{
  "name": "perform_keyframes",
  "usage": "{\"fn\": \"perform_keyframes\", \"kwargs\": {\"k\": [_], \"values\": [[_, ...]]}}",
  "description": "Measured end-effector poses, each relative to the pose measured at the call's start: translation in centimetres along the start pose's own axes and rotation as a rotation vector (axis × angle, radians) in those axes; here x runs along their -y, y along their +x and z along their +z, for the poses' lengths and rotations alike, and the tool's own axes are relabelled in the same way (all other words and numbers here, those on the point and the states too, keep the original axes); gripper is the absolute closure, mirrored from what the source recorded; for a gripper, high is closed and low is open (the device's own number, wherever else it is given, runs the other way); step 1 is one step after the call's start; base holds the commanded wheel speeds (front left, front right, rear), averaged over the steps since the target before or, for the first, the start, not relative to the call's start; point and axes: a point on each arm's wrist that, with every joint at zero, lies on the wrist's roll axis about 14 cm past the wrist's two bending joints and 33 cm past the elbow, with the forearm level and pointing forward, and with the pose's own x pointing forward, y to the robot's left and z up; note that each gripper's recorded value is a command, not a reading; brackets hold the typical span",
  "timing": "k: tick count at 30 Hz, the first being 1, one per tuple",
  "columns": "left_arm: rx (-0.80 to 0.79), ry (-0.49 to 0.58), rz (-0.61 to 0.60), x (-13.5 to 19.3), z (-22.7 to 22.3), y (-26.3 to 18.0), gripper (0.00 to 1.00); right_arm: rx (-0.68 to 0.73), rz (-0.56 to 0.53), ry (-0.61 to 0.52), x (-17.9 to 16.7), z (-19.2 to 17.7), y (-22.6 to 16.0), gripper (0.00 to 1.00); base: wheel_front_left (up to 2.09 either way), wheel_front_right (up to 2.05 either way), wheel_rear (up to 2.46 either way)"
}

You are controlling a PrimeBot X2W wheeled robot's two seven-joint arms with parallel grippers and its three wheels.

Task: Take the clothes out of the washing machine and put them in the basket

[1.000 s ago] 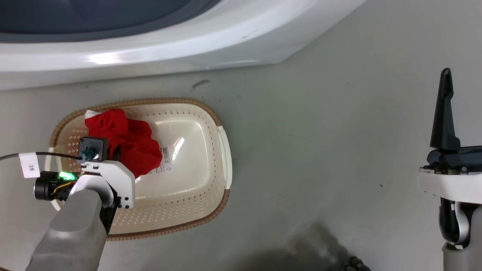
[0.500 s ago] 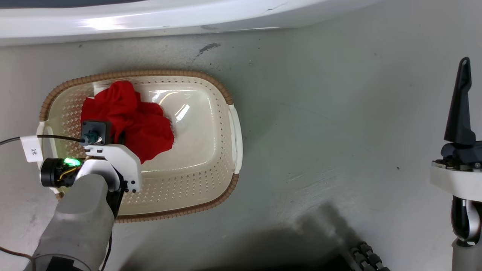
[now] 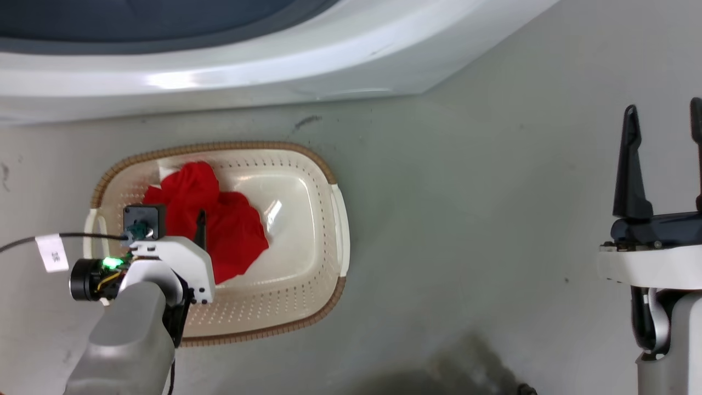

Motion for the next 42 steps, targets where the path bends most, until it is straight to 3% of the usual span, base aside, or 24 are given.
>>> {"fn": "perform_keyframes", "kwargs": {"k": [17, 25, 35, 42], "values": [[0.487, 0.031, 0.006, 0.6, 12.2, -10.8, 0.00, 0.130, -0.003, 0.068, 0.3, 6.9, -3.9, 0.00, 0.00, 0.00, 0.00], [0.694, 0.043, -0.029, 1.7, 18.1, -13.9, 0.00, 0.145, -0.024, 0.091, 1.1, 7.6, -4.7, 0.00, 0.00, 0.00, 0.00], [0.842, 0.152, -0.123, 3.5, 25.6, -12.7, 0.00, 0.088, -0.073, 0.112, 2.7, 5.6, -5.2, 0.00, 0.00, 0.00, 0.00], [0.781, 0.305, -0.138, 3.9, 31.4, -8.7, 0.00, 0.033, -0.105, 0.115, 3.6, 3.5, -5.0, 0.00, 0.00, 0.00, 0.00]]}}
